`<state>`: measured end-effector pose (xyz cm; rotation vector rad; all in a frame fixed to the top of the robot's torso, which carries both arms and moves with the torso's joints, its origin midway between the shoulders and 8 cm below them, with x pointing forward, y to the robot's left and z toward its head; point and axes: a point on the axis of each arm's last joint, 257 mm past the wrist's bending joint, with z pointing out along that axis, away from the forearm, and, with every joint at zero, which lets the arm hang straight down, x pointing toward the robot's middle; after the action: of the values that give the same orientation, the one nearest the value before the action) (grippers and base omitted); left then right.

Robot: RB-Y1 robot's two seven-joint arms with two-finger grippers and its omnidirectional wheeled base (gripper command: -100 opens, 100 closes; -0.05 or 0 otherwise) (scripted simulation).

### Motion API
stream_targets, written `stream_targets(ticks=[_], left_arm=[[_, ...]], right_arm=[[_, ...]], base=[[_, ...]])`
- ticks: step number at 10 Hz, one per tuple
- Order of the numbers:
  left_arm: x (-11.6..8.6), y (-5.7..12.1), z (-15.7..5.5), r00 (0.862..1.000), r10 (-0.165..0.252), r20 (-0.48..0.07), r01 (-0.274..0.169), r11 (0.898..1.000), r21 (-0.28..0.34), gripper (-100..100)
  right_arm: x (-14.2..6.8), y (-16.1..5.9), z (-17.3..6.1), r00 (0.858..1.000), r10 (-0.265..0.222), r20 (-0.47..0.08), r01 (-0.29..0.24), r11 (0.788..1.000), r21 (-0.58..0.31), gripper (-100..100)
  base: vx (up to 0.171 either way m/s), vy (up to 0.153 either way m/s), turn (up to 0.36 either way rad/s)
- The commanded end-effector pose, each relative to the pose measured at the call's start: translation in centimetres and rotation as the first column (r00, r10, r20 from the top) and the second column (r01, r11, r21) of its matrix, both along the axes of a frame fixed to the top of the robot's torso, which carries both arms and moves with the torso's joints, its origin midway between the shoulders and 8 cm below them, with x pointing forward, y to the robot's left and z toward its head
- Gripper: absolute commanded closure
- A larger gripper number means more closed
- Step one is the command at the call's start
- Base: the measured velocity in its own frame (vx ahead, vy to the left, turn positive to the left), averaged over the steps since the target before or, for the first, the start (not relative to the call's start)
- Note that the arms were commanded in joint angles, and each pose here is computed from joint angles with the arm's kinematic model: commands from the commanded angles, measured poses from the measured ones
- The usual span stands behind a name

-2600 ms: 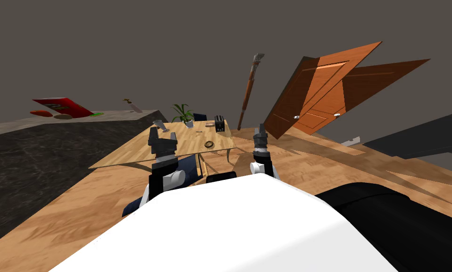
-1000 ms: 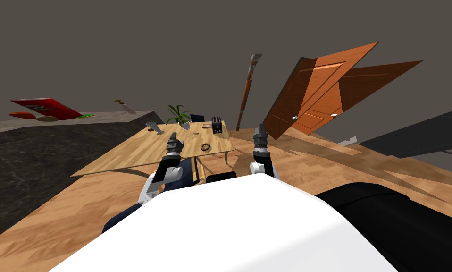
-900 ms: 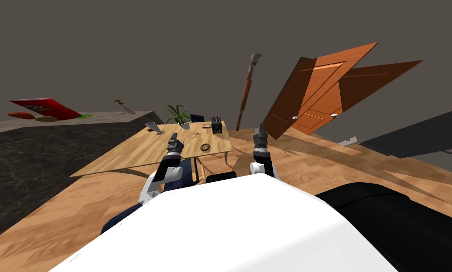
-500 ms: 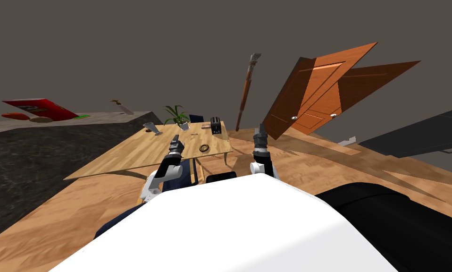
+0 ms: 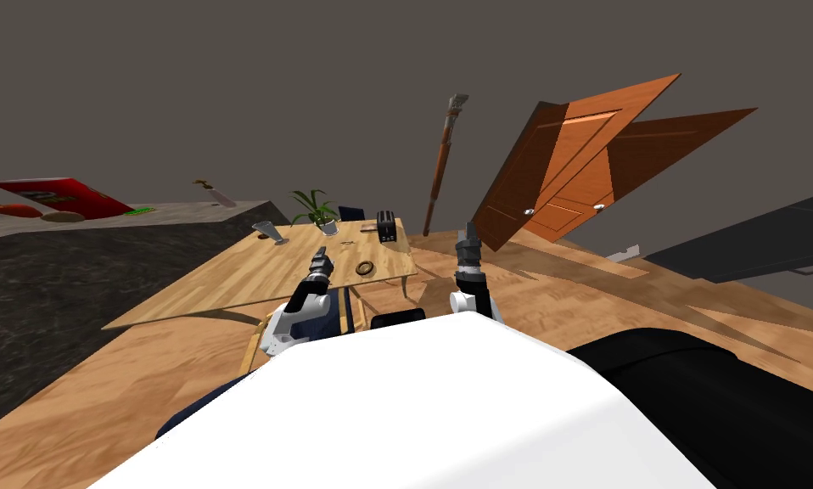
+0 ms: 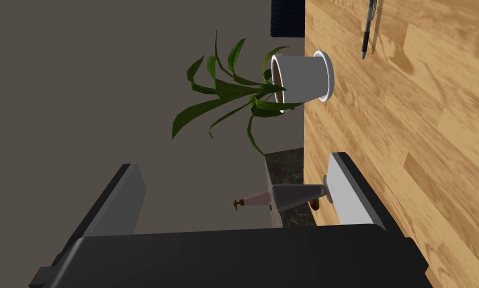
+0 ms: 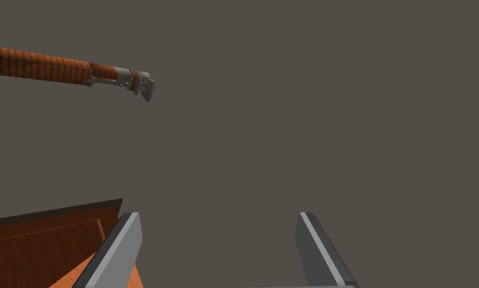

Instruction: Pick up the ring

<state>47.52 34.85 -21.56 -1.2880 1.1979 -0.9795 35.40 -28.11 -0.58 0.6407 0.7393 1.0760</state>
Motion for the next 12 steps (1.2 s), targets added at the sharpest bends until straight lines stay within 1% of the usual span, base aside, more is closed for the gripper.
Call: stream_targets(ticks=[1, 2, 3, 4, 5, 6, 7, 8, 9, 10, 11, 12], left_arm=[[0.2, 0.5, -1.5, 0.998, 0.013, -0.054, -0.013, 1.000, -0.003, -100], [0.1, 0.6, -1.8, 0.998, 0.015, -0.067, -0.015, 1.000, -0.004, -100], [0.3, 0.9, -3.3, 0.993, 0.026, -0.114, -0.027, 1.000, -0.007, -100], [0.3, 0.9, -3.5, 0.992, 0.027, -0.121, -0.028, 1.000, -0.008, -100], [0.4, 1.3, -4.9, 0.985, 0.036, -0.167, -0.039, 0.999, -0.011, -100], [0.4, 1.3, -5.1, 0.984, 0.037, -0.175, -0.040, 0.999, -0.012, -100], [0.5, 1.5, -6.4, 0.975, 0.045, -0.216, -0.050, 0.999, -0.015, -100], [0.4, 1.6, -6.8, 0.972, 0.047, -0.229, -0.052, 0.998, -0.017, -100], [0.4, 1.8, -8.1, 0.960, 0.054, -0.274, -0.062, 0.998, -0.020, -100], [0.3, 1.8, -8.4, 0.958, 0.055, -0.282, -0.064, 0.998, -0.021, -100], [0.3, 2.0, -9.9, 0.941, 0.062, -0.332, -0.074, 0.997, -0.025, -100], [0.2, 2.0, -9.9, 0.940, 0.062, -0.335, -0.075, 0.997, -0.026, -100]], right_arm=[[0.0, 0.0, 0.0, 1.000, 0.000, 0.000, 0.000, 1.000, 0.000, 0], [0.0, 0.0, 0.0, 1.000, 0.000, 0.000, 0.000, 1.000, 0.000, 0], [0.0, 0.0, 0.0, 1.000, 0.000, 0.000, 0.000, 1.000, 0.000, 0], [0.0, 0.0, 0.0, 1.000, 0.000, 0.000, 0.000, 1.000, 0.000, 0], [0.0, 0.0, 0.0, 1.000, 0.000, 0.000, 0.000, 1.000, 0.000, 0], [0.0, 0.0, 0.0, 1.000, 0.000, 0.000, 0.000, 1.000, 0.000, 0], [0.0, 0.0, 0.0, 1.000, 0.000, 0.000, 0.000, 1.000, 0.000, 0], [0.0, 0.0, 0.0, 1.000, 0.000, 0.000, 0.000, 1.000, 0.000, 0], [0.0, 0.0, 0.0, 1.000, 0.000, 0.000, 0.000, 1.000, 0.000, 0], [0.0, 0.0, 0.0, 1.000, 0.000, 0.000, 0.000, 1.000, 0.000, 0], [0.0, 0.0, 0.0, 1.000, 0.000, 0.000, 0.000, 1.000, 0.000, 0], [0.0, 0.0, 0.0, 1.000, 0.000, 0.000, 0.000, 1.000, 0.000, 0]], base=[[0.032, -0.022, -0.013], [0.028, -0.023, -0.007], [0.030, -0.034, -0.016], [0.028, -0.028, -0.004], [0.031, -0.031, -0.012], [0.027, -0.025, -0.005], [0.035, -0.028, -0.014], [0.030, -0.026, -0.009], [0.035, -0.025, -0.012], [0.033, -0.024, -0.007], [0.026, -0.037, -0.015], [0.024, -0.032, -0.003]])
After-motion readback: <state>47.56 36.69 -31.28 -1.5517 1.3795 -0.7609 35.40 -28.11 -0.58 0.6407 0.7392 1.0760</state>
